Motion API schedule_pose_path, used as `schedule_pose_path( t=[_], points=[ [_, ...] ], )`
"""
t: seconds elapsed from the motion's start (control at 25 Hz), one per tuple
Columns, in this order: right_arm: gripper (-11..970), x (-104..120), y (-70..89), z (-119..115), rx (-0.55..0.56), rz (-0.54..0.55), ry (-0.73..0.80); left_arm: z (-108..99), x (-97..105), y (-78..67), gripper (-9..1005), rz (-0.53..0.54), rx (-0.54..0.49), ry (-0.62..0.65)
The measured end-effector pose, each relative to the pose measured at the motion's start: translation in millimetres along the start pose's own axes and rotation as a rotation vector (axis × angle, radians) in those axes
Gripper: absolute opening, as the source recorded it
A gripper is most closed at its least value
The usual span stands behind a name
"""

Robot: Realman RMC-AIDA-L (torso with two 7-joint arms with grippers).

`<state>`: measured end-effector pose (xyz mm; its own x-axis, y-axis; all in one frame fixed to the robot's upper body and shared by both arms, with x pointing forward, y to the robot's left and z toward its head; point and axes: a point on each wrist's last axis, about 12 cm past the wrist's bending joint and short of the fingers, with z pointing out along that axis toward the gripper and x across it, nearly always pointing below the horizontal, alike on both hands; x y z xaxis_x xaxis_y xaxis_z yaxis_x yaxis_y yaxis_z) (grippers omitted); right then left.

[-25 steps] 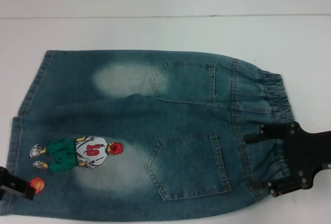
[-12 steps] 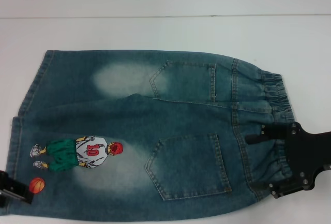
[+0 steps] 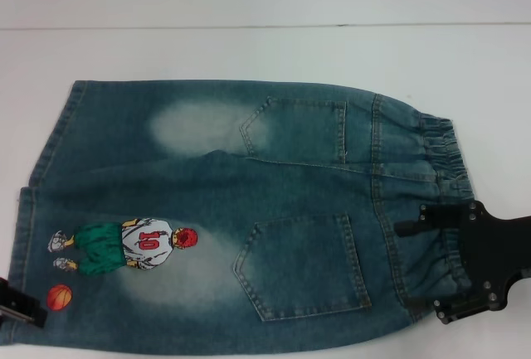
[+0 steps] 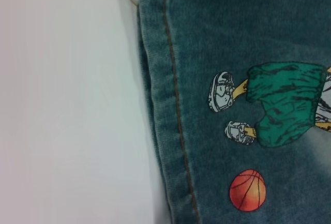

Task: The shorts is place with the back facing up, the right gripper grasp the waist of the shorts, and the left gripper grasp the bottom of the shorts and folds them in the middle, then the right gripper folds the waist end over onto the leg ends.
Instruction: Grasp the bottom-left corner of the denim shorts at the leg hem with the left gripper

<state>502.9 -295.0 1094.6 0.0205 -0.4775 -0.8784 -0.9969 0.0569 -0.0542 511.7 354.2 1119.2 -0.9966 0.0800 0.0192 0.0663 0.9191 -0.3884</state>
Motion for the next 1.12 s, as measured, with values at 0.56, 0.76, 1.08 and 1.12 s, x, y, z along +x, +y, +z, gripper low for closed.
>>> schedule_pose_path(
  t=[0.56, 0.76, 1.08, 1.12],
  points=[
    [912, -1, 1.6, 0, -0.011, 0.000, -0.011, 4, 3, 4.9, 766, -0.007, -0.014, 0.000],
    [911, -1, 1.6, 0, -0.011, -0.001, -0.013, 8, -1, 1.1, 765, 0.010, -0.025, 0.017],
    [911, -1, 1.1, 0, -0.003, 0.001, -0.012, 7, -7, -5.8, 729, 0.024, -0.024, 0.023],
    [911, 0, 1.1, 0, -0.002, 0.002, -0.012, 7, -7, -6.4, 724, 0.025, -0.022, 0.027]
  ],
)
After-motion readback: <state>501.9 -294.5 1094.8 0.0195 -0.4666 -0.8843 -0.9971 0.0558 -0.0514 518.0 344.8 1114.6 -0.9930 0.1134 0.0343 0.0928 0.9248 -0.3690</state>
